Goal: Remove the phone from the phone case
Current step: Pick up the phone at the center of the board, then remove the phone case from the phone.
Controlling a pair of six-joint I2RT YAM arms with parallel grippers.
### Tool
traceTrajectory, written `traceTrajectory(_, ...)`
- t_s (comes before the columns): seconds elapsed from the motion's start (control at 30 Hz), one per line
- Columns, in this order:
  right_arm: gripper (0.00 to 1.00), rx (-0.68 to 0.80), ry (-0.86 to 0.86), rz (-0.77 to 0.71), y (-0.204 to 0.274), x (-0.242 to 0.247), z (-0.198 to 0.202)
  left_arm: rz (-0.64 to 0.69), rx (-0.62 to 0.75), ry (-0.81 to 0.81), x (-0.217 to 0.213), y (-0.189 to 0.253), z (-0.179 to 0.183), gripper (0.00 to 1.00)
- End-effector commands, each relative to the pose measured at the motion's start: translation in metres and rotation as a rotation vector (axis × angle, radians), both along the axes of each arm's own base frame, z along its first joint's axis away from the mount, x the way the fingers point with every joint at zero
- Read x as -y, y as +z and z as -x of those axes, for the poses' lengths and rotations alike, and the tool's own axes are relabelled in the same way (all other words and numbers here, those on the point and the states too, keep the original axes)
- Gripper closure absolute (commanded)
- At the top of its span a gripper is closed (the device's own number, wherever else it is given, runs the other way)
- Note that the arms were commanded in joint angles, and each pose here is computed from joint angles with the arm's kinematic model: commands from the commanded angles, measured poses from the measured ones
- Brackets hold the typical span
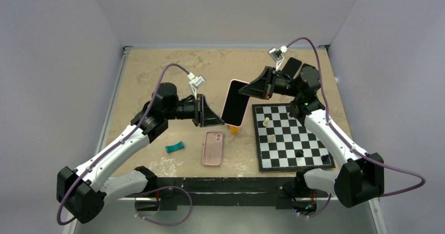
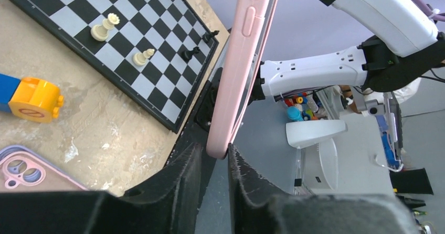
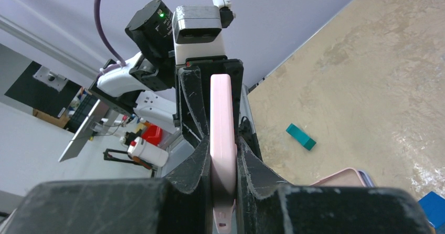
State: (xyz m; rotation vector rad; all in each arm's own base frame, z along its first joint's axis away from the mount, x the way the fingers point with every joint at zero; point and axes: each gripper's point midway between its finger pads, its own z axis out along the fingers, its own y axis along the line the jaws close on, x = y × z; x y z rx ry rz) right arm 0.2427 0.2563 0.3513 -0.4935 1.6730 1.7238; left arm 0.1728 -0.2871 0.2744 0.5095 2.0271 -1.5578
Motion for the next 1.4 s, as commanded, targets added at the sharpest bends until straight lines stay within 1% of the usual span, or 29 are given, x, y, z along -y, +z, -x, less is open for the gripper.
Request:
traceTrajectory(0.0,1.00,0.062,0.016,-0.042,0.019,-0.001,0.009,0.053,0.055,-0.040,0.006,0.019,0.001,0.79)
traceTrajectory(0.13,1.00,0.052,0.028,-0.043,0.018,-0.003,0.011,0.044,0.043,-0.055,0.007,0.011,0.002,0.85)
traceTrajectory(0.23,1.00,0.045,0.045,-0.055,0.021,-0.003,0.014,0.070,0.084,-0.092,0.009,0.012,0.005,0.95)
traceTrajectory(0.3,1.00,0.034,0.069,-0.070,0.024,-0.004,0.019,0.073,0.134,-0.106,0.009,0.009,0.005,0.97)
traceTrajectory(0.37,1.00,0.024,0.103,-0.084,0.028,-0.007,0.025,0.049,0.213,-0.077,0.005,0.005,-0.001,1.00)
traceTrajectory(0.43,1.00,0.000,0.157,-0.099,0.033,-0.013,0.037,0.021,0.301,-0.026,0.001,0.000,-0.009,1.00)
traceTrajectory(0.47,1.00,-0.015,0.192,-0.112,0.035,-0.017,0.045,0.030,0.350,-0.018,0.000,0.000,-0.011,1.00)
traceTrajectory(0.5,1.00,-0.051,0.232,-0.132,0.040,-0.019,0.053,0.063,0.423,-0.022,0.001,0.008,-0.012,1.00)
traceTrajectory(0.6,1.00,-0.096,0.343,-0.198,0.049,-0.026,0.077,0.145,0.577,-0.071,0.001,0.025,-0.002,1.00)
traceTrajectory(0.7,1.00,-0.120,0.413,-0.260,0.058,-0.024,0.094,0.186,0.685,-0.087,0.000,0.035,-0.001,1.00)
traceTrajectory(0.83,1.00,-0.156,0.435,-0.287,0.058,-0.021,0.101,0.195,0.741,-0.082,0.001,0.046,-0.003,1.00)
traceTrajectory(1.0,1.00,-0.178,0.473,-0.322,0.061,-0.022,0.108,0.141,0.771,-0.032,-0.001,0.044,-0.016,1.00)
traceTrajectory(1.17,1.00,-0.195,0.527,-0.367,0.065,-0.023,0.112,0.096,0.784,-0.020,0.000,0.038,-0.025,1.00)
traceTrajectory(1.37,1.00,-0.228,0.550,-0.378,0.059,-0.027,0.107,0.140,0.820,-0.083,0.001,0.044,-0.012,1.00)
